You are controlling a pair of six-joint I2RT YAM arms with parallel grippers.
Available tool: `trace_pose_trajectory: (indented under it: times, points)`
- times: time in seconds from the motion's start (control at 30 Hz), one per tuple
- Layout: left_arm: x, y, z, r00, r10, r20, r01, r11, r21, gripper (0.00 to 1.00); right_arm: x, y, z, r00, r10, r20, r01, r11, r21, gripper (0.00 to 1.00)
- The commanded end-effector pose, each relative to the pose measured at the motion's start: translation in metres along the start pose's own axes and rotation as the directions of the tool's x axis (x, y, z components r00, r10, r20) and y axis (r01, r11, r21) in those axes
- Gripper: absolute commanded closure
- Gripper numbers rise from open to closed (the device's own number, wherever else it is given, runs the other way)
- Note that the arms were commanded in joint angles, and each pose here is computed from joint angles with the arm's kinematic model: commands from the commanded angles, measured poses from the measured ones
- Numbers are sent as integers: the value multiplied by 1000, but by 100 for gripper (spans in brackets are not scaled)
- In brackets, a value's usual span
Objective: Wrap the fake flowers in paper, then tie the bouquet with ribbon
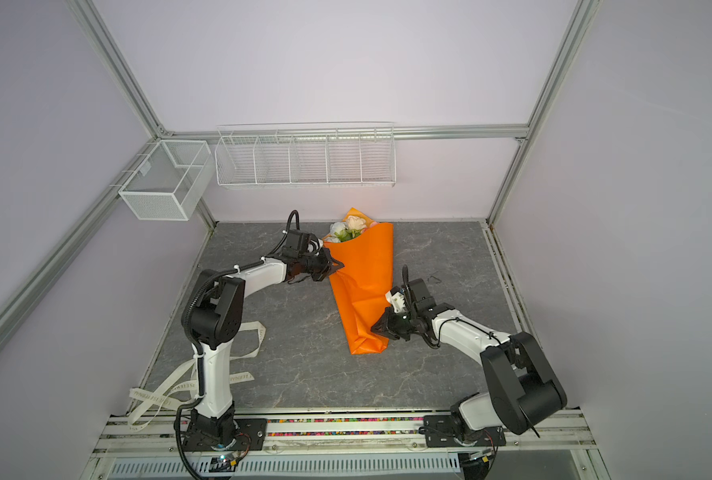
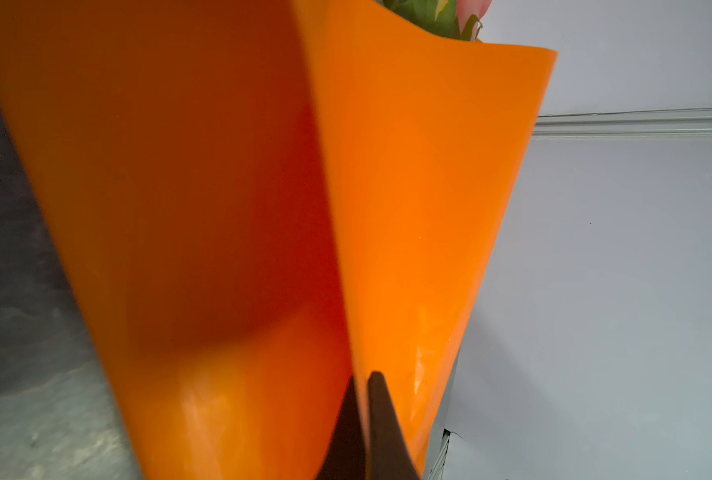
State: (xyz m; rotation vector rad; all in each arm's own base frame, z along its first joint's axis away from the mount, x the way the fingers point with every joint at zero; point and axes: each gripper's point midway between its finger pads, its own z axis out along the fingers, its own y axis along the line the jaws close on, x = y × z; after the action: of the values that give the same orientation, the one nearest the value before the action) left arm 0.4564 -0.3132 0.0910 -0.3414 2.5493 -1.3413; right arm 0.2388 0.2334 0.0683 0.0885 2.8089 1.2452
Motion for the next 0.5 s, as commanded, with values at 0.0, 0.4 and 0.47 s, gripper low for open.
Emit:
trace_pose_trajectory:
  times: [0.0,0.4,0.47]
  points:
    - [-5,3,1,1000,16,-13,-16,1000,-6,97,11,-16,9,999,-7,-37,8,1000,21,87]
    - [-6,17,4,998,40,-40,-42,998,-57,100,29,-54,16,997,36,-72,-26,991,131,83]
    - [-4,18,4,998,39,-47,-41,997,-58,100,26,-44,11,998,21,-57,-15,994,110,83]
